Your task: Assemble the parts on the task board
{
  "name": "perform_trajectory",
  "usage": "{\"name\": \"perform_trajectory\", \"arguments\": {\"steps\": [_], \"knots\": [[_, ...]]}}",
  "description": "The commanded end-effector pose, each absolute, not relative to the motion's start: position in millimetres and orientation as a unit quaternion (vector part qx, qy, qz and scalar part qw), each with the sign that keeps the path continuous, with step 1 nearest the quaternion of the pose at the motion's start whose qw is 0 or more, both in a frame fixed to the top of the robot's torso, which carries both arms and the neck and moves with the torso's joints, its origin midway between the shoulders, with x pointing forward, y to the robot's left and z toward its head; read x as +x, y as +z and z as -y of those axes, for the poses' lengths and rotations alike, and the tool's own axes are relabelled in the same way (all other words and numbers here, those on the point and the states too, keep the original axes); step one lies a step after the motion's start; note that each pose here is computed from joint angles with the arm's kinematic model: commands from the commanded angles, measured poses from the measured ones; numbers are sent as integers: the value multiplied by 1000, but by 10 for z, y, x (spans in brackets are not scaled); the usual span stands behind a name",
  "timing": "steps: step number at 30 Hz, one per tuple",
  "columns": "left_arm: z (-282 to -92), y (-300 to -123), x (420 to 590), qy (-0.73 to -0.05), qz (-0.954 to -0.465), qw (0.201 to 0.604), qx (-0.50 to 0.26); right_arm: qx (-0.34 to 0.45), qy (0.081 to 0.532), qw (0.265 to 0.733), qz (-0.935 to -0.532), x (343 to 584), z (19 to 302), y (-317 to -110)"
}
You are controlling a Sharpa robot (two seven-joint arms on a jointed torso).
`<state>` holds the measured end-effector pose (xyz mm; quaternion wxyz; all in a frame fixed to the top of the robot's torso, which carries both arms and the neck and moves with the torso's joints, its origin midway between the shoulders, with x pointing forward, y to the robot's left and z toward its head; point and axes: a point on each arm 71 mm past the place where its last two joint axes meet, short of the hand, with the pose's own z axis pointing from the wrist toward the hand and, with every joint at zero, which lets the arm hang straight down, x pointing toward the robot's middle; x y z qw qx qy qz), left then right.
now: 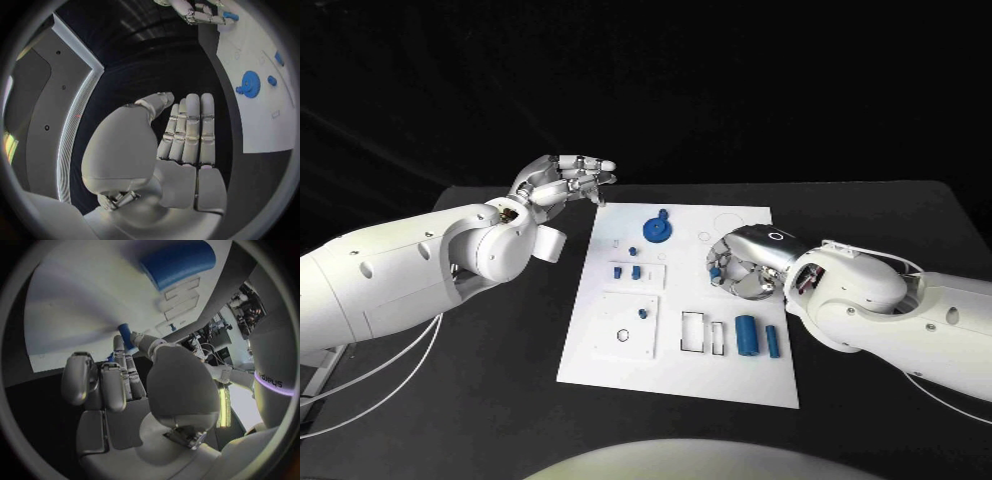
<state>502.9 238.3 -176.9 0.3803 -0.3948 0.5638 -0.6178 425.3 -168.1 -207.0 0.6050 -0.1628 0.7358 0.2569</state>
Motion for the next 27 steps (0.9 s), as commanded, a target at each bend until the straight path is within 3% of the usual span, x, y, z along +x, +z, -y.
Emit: {"name": "perform_trajectory", "arguments": {"steps": [1, 10, 16, 27], "knots": [[-2374, -1759, 5029, -623, -565, 376, -390, -155, 254, 628, -719, 4239, 1688, -2016], [-2388, -1766, 5046, -621, -564, 378, -391, -150, 291, 648, -688, 4089, 1591, -1793], [-2386, -1771, 5059, -621, -564, 378, -391, -152, 334, 646, -669, 3965, 1368, -1661], [-2364, -1776, 5069, -623, -564, 377, -390, -162, 407, 601, -669, 3799, 816, -1792]]}}
